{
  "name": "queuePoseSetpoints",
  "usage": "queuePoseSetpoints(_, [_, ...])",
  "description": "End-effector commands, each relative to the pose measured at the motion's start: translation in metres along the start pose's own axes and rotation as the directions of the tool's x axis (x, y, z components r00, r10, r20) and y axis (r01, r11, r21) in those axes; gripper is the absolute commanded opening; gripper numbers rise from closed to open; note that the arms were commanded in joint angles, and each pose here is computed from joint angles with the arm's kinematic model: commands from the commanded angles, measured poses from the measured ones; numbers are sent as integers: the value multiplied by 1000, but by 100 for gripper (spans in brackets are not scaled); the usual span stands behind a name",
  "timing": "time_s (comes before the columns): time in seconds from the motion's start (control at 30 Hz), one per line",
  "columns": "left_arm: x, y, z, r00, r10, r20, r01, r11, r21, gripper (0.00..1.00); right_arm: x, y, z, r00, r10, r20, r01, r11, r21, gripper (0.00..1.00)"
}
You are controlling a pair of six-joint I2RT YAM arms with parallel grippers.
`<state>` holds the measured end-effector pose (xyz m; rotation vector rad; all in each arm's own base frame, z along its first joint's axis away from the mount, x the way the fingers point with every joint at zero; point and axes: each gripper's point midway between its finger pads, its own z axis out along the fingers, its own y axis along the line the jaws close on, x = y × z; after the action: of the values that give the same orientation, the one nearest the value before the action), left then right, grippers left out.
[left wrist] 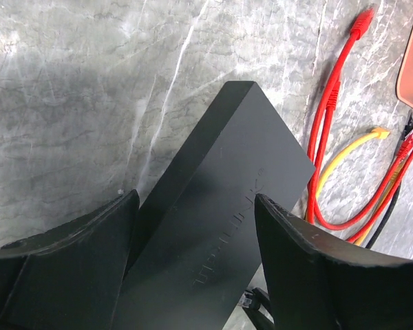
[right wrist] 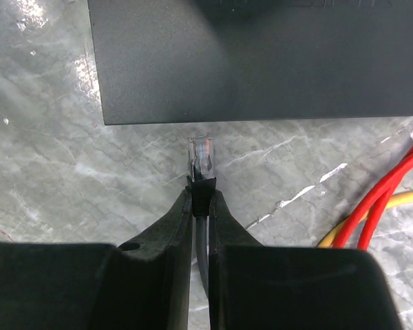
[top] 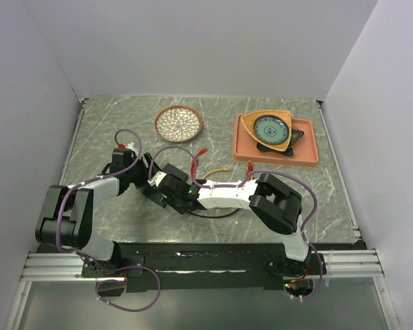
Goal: Insert the plug into the switch port
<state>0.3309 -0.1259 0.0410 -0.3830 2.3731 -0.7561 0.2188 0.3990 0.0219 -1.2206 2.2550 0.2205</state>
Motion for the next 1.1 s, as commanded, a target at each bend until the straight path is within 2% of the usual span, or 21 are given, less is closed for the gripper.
queuePoseSetpoints(0.0, [1,-3,-1,1000,-3,7,3,1000,24,74,-2,-2,1,999,6,-32,-5,1000,27,0])
queuePoseSetpoints(0.6, [8,1,-2,1000,-10,6,10,1000,23,74,-6,-3,13,997,39,-61,-35,997,69,0])
queuePoseSetpoints(1.07, [12,1,-2,1000,-24,-4,24,999,31,73,-14,-2,10,998,46,-35,-44,997,62,0])
